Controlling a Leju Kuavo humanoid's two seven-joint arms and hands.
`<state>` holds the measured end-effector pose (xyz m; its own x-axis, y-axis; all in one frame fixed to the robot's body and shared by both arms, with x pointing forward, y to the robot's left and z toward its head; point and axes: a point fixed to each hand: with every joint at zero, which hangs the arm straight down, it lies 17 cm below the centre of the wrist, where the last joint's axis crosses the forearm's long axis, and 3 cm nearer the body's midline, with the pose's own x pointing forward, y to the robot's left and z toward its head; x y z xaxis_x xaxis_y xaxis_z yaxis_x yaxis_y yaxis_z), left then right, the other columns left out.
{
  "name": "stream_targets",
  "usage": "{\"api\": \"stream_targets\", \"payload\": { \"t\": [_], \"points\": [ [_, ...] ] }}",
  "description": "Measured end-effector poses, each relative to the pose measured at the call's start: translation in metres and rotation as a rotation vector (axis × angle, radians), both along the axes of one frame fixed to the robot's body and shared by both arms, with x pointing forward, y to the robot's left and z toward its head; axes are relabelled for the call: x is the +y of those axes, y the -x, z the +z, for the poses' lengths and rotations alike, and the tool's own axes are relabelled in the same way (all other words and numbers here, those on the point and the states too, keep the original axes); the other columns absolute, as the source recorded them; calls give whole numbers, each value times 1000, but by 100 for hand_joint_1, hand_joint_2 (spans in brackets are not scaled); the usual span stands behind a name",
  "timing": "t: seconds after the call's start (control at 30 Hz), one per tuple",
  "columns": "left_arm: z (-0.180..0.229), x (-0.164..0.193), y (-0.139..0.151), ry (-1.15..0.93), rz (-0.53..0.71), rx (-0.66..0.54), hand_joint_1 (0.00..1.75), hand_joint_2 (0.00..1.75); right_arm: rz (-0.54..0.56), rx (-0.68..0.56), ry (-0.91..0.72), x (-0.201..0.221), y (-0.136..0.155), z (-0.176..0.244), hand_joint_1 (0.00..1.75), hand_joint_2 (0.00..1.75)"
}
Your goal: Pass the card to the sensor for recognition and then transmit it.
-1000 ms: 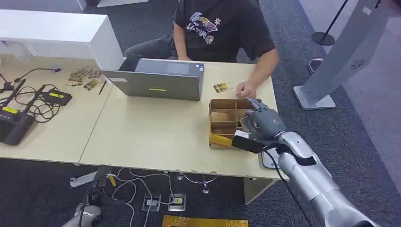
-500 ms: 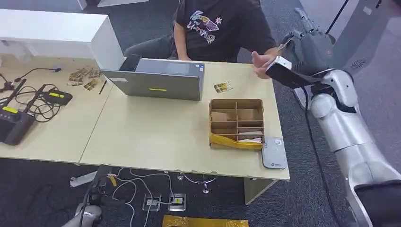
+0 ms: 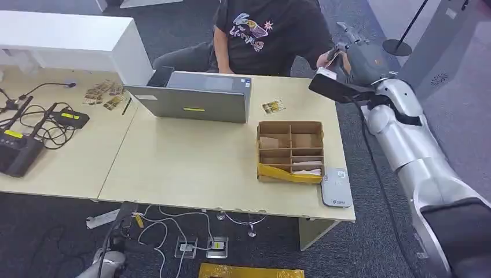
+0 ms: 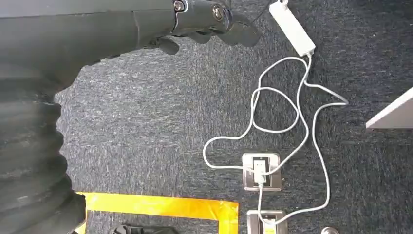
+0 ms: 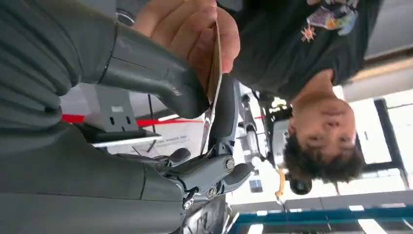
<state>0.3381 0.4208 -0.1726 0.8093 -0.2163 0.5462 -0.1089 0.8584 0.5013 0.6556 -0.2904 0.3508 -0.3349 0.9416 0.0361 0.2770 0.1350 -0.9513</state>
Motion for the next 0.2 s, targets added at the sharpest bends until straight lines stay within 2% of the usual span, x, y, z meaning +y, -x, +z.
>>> {"api": "stream_targets", "payload": {
  "t": [0.13,0.2],
  "points": [
    [0,-1,0,2,2,3,0,175,-40,84,10,-5,-5,-30,175,175],
    [0,-1,0,3,3,3,0,175,-57,117,13,-8,-6,-42,86,175]
  ]
}}
